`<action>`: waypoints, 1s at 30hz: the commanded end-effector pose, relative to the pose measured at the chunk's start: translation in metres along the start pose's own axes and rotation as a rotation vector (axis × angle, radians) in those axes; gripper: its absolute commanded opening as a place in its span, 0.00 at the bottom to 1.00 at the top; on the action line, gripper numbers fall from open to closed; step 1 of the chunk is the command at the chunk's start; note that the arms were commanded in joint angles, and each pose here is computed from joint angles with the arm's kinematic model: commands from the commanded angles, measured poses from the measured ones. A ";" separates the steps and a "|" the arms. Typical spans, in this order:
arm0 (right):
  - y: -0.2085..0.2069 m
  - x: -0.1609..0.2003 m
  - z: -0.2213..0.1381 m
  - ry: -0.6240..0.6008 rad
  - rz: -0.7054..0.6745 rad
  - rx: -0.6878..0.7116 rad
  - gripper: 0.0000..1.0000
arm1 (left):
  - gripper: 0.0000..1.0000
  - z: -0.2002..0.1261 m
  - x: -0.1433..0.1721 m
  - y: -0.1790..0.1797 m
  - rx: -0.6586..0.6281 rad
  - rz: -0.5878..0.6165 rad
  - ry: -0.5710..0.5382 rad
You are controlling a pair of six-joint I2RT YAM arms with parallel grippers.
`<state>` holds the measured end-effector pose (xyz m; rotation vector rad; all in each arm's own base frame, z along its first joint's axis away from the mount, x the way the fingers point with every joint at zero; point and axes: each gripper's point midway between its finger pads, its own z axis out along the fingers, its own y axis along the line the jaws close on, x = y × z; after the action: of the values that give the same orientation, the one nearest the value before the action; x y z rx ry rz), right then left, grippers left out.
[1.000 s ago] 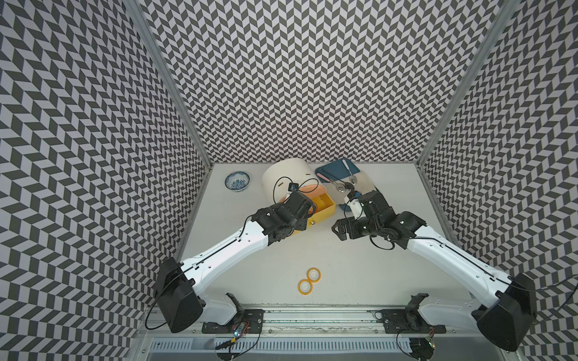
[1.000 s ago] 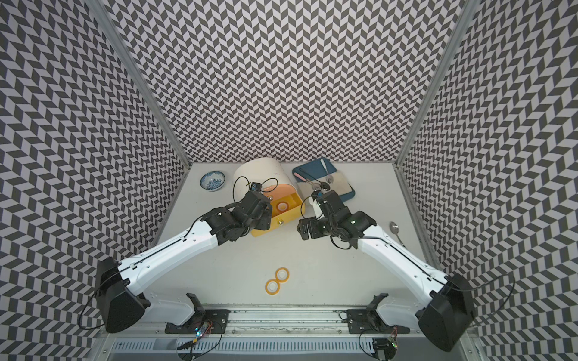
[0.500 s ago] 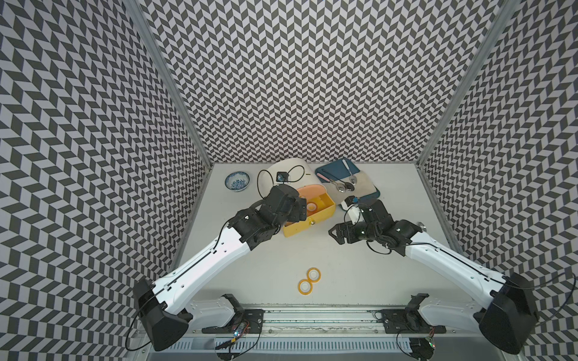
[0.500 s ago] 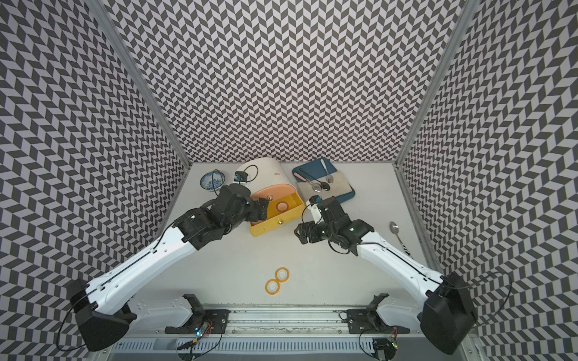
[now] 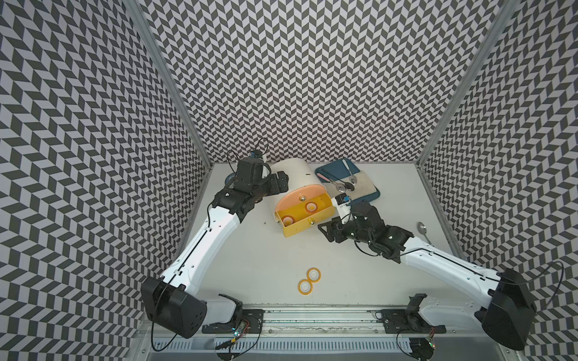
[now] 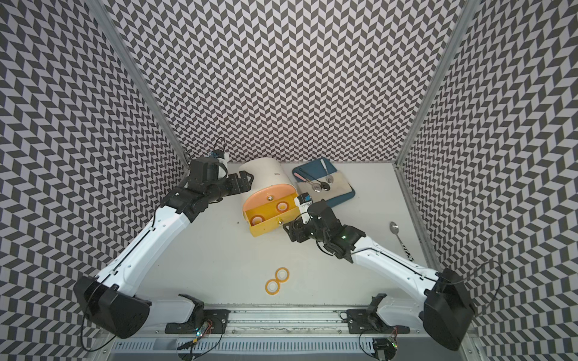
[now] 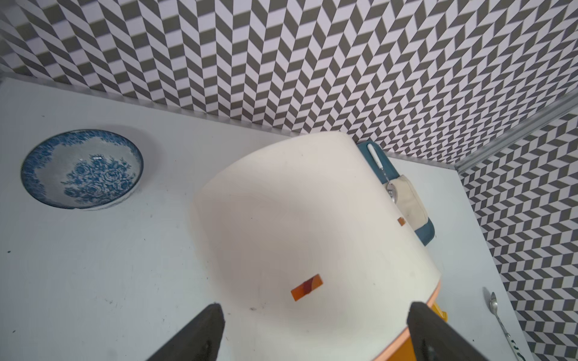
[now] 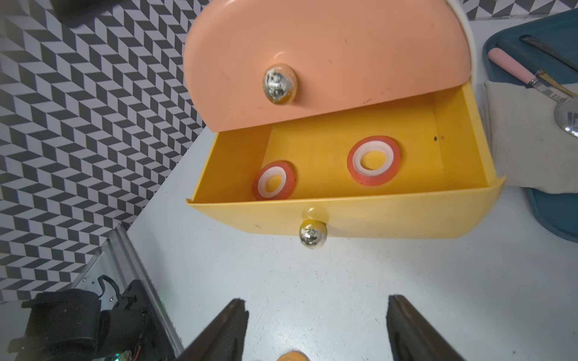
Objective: Place the transparent tape into the drawer according to color
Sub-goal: Place the tape in the drawer, then close the drawer in the storage box.
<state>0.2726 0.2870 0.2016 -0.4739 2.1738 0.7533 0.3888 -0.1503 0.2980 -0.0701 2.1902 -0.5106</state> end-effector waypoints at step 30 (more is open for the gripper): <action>0.019 -0.023 0.059 -0.170 -0.041 0.044 0.53 | 0.91 0.045 0.012 0.015 0.028 0.057 0.134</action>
<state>0.2991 0.3272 0.1675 -0.4504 2.1151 0.6474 0.4170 -0.1551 0.2623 0.0188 2.2835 -0.5404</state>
